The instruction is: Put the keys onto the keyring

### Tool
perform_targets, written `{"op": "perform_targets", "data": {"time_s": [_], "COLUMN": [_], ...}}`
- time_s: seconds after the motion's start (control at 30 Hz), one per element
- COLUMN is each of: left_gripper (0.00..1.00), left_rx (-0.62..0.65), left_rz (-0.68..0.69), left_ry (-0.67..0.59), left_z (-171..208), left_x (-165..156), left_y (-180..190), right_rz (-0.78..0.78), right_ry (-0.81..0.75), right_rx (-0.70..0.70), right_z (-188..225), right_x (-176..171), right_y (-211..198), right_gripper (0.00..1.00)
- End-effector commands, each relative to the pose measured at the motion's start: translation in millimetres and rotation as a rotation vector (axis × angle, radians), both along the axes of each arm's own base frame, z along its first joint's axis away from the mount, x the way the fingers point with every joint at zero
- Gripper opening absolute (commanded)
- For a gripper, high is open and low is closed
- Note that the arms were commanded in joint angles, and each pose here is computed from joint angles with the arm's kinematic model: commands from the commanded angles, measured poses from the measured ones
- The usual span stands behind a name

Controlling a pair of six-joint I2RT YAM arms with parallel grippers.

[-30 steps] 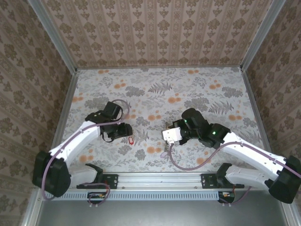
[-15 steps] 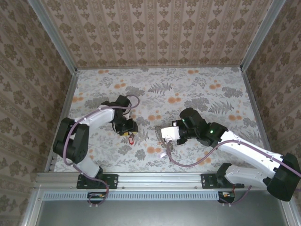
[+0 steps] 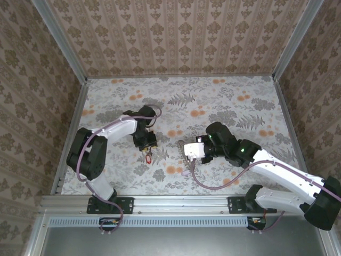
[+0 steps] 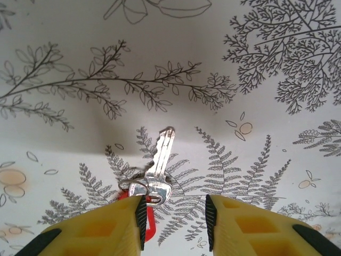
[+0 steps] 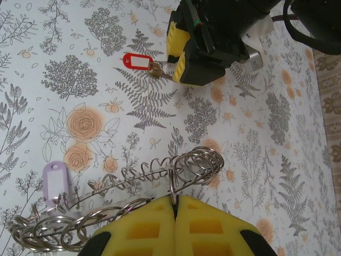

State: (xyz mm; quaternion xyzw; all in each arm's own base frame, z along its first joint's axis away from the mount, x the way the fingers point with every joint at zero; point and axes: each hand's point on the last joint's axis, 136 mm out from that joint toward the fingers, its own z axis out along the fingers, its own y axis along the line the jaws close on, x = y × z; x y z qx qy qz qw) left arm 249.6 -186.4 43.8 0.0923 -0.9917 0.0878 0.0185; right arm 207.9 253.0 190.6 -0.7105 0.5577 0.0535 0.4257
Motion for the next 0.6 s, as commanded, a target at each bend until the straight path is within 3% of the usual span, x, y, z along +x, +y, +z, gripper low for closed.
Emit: {"op": "perform_targets", "data": {"time_s": [0.0,0.17,0.57], "left_gripper": [0.34,0.33,0.34], "left_rx": [0.136,0.211,0.168], "left_rz": [0.089,0.13,0.128], "left_ry": [0.025,0.038,0.095], "left_z": [-1.2,0.5,-13.7], "left_x": [-9.9,-14.3,-13.1], "left_y": [16.9,26.4,11.3], "right_rz": [-0.01,-0.01,-0.009], "right_ry": [-0.02,-0.024,-0.042], "right_rx": [0.033,0.045,0.057], "right_z": [10.4,12.6,20.0], "right_x": [5.1,5.7,5.4], "right_y": [3.7,4.9,4.1], "right_gripper": [0.0,0.0,0.0]}}
